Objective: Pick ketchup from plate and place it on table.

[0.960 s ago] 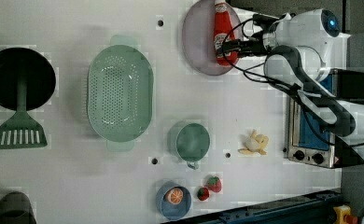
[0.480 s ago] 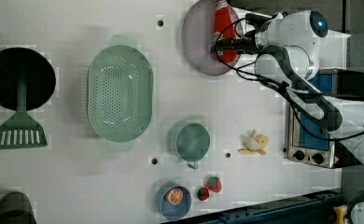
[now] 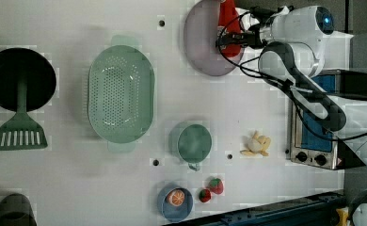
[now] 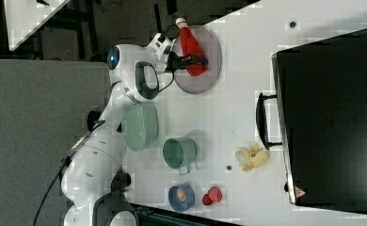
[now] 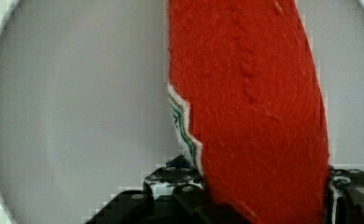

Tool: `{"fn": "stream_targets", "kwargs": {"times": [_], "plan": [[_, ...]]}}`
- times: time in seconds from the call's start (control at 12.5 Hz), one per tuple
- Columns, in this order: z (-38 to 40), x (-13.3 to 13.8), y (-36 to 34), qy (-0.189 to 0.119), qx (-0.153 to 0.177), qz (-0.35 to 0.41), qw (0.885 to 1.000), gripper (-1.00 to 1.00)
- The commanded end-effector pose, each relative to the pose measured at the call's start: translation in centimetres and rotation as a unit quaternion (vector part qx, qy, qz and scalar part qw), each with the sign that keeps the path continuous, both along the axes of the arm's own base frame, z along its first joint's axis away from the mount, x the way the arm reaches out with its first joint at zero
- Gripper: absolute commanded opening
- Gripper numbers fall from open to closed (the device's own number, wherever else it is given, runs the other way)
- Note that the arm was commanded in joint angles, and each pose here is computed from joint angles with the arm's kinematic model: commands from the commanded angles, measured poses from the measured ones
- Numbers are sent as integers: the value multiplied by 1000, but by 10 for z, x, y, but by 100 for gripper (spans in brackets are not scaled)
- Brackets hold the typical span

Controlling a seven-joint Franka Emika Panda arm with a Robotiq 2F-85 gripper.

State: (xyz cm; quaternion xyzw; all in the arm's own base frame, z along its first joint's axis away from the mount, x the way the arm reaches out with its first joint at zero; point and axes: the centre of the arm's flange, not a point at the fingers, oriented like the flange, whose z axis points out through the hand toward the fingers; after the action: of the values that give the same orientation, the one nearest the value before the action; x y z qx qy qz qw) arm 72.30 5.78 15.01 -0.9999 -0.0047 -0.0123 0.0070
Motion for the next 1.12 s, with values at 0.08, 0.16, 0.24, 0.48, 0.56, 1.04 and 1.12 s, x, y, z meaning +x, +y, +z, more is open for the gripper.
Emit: {"fn": "stream_targets", "kwargs": {"times": [0.08,0.16,0.24,0.48,0.56,1.04,1.12], "plan": [[56,10,-3,-22,0,11,1000,15],[78,10,-5,-19,-2,4,1000,15],[102,8,-8,-7,0,-7,1000,15],[173,-3,-23,12,8,-28,999,15],[194,-7,-32,8,6,-35,999,15],[269,-66,-82,12,-13,-77,997,15],[269,-80,-87,19,-16,-81,996,15]]}}
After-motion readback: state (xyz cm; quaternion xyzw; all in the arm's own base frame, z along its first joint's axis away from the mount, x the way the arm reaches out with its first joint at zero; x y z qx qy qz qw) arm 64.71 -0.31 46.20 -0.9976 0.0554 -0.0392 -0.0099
